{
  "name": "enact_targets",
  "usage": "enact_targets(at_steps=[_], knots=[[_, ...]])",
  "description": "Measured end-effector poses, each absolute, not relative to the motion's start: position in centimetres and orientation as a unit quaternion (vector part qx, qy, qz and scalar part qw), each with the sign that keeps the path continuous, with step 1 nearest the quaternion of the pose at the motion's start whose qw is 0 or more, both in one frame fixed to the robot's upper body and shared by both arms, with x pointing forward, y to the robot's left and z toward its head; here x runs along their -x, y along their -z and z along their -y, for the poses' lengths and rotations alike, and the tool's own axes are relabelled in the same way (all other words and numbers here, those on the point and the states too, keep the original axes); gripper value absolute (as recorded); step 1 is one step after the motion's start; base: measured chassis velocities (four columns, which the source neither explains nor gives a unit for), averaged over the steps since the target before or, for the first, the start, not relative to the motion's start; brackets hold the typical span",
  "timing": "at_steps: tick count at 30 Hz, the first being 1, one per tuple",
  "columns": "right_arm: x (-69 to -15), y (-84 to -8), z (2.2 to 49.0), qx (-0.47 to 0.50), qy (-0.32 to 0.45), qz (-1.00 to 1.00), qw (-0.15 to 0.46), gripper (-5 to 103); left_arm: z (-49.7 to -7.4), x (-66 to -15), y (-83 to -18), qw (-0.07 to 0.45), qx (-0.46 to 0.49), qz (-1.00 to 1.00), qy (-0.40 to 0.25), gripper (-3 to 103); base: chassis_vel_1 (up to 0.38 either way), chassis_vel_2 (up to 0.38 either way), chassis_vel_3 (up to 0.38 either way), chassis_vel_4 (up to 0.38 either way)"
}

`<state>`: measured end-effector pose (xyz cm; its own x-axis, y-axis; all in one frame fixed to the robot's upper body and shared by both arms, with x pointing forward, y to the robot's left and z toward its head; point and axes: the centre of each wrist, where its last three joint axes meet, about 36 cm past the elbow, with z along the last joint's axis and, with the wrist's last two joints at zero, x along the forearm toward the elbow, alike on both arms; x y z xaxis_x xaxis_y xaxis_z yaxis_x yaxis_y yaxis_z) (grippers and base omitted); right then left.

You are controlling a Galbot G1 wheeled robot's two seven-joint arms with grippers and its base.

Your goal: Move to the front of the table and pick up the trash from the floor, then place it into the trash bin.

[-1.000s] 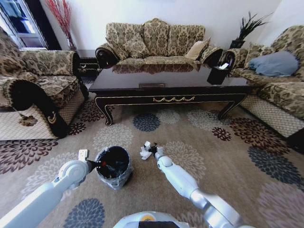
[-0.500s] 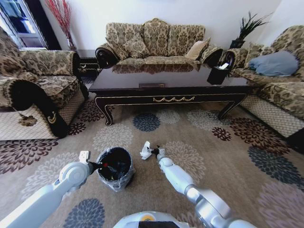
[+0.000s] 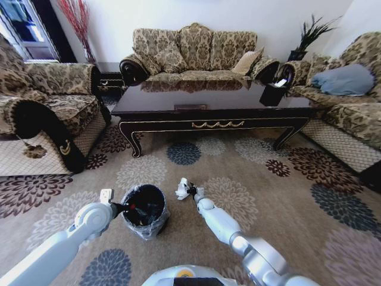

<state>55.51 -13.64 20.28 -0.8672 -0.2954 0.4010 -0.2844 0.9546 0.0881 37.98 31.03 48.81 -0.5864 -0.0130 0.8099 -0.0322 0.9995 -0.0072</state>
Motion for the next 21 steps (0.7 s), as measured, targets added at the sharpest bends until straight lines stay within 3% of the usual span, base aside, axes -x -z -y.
enact_targets(at_steps=[2,4,6,7,9,21], knots=[[-55.5,-20.3,13.8,-0.147,0.012,0.967,0.210,32,-31.0,-38.0,-48.8,0.455,-0.012,0.891,-0.010,0,0.000,0.000,0.000,0.000],[-55.3,-20.2,14.3,-0.141,0.010,0.967,0.211,21,-30.9,-37.9,-48.8,0.455,-0.012,0.890,-0.010,0,0.000,0.000,0.000,0.000],[-55.3,-20.1,14.4,-0.140,0.009,0.967,0.211,21,-30.9,-37.9,-48.8,0.455,-0.012,0.890,-0.010,0,0.000,0.000,0.000,0.000],[-55.1,-20.0,14.7,-0.140,0.006,0.967,0.212,11,-30.8,-37.9,-48.8,0.455,-0.012,0.890,-0.009,0,0.000,0.000,0.000,0.000],[-54.8,-19.9,14.9,-0.141,0.002,0.967,0.211,2,-30.8,-37.9,-48.8,0.455,-0.013,0.890,-0.009,0,0.000,0.000,0.000,0.000],[-54.5,-21.7,15.4,-0.139,0.010,0.971,0.193,0,-30.5,-37.6,-49.0,0.455,-0.010,0.890,-0.008,0,0.000,0.000,0.000,0.000]])
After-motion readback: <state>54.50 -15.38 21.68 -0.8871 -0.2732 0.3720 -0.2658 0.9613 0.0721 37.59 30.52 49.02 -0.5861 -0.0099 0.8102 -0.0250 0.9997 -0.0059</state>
